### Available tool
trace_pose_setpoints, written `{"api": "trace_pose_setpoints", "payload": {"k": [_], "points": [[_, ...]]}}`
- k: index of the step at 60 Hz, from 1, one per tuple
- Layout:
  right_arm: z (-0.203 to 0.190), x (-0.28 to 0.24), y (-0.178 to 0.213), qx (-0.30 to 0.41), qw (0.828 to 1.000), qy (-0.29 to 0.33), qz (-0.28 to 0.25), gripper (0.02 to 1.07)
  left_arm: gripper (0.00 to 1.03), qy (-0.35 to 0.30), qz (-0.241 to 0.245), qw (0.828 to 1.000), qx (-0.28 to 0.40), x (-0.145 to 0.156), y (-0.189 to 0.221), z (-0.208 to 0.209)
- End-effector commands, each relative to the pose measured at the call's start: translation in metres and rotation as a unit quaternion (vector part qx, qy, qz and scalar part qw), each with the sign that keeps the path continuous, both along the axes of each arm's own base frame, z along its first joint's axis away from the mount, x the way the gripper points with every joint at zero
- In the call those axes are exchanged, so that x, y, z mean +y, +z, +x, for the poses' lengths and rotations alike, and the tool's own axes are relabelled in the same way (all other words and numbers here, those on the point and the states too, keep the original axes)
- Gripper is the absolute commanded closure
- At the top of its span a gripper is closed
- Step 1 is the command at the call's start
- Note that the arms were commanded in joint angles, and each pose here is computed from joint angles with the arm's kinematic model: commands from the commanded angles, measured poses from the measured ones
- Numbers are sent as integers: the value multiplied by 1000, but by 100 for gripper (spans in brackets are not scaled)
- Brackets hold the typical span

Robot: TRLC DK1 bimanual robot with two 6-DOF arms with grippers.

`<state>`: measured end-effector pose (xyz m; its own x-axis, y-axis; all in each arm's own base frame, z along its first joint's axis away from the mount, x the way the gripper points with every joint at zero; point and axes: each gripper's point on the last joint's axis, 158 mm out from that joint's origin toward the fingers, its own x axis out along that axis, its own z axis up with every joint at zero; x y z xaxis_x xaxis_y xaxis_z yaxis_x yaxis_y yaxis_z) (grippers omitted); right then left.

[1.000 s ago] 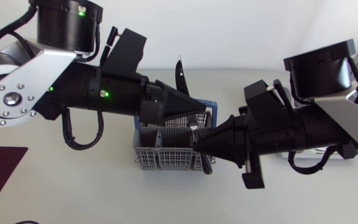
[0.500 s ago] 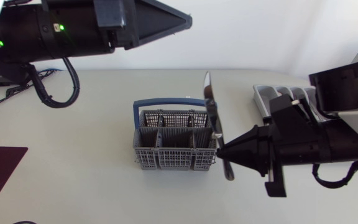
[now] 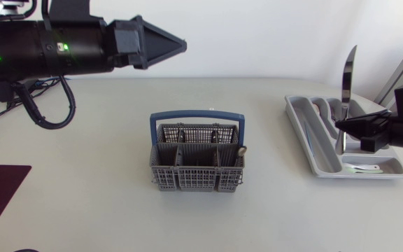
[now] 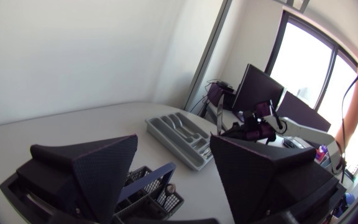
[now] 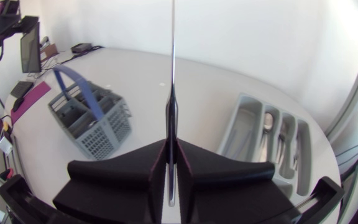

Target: Sort the cutlery from the basket into the organizer compartments.

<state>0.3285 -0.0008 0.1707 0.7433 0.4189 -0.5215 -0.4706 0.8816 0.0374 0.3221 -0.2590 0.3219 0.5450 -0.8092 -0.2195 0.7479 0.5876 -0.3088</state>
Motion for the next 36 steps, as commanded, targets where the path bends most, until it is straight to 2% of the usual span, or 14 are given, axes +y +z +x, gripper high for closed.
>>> {"api": "trace_pose_setpoints", "payload": {"k": [1, 11, 20, 26, 36], "points": [[25, -41, 4, -10, 999, -33, -12, 101, 23, 0, 48, 999, -8, -1, -26, -4], [69, -119, -16, 11, 992, -115, -44, 101, 23, 11, 121, 993, 1, -1, -70, -4], [106, -189, -43, 46, 979, -182, -75, 101, 23, 21, 176, 984, 4, 3, -104, -2], [126, -225, -58, 60, 968, -218, -104, 101, 23, 24, 202, 979, 4, 4, -120, -3], [154, -265, -86, 89, 953, -261, -121, 101, 23, 22, 228, 973, 13, 5, -141, -4]]}}
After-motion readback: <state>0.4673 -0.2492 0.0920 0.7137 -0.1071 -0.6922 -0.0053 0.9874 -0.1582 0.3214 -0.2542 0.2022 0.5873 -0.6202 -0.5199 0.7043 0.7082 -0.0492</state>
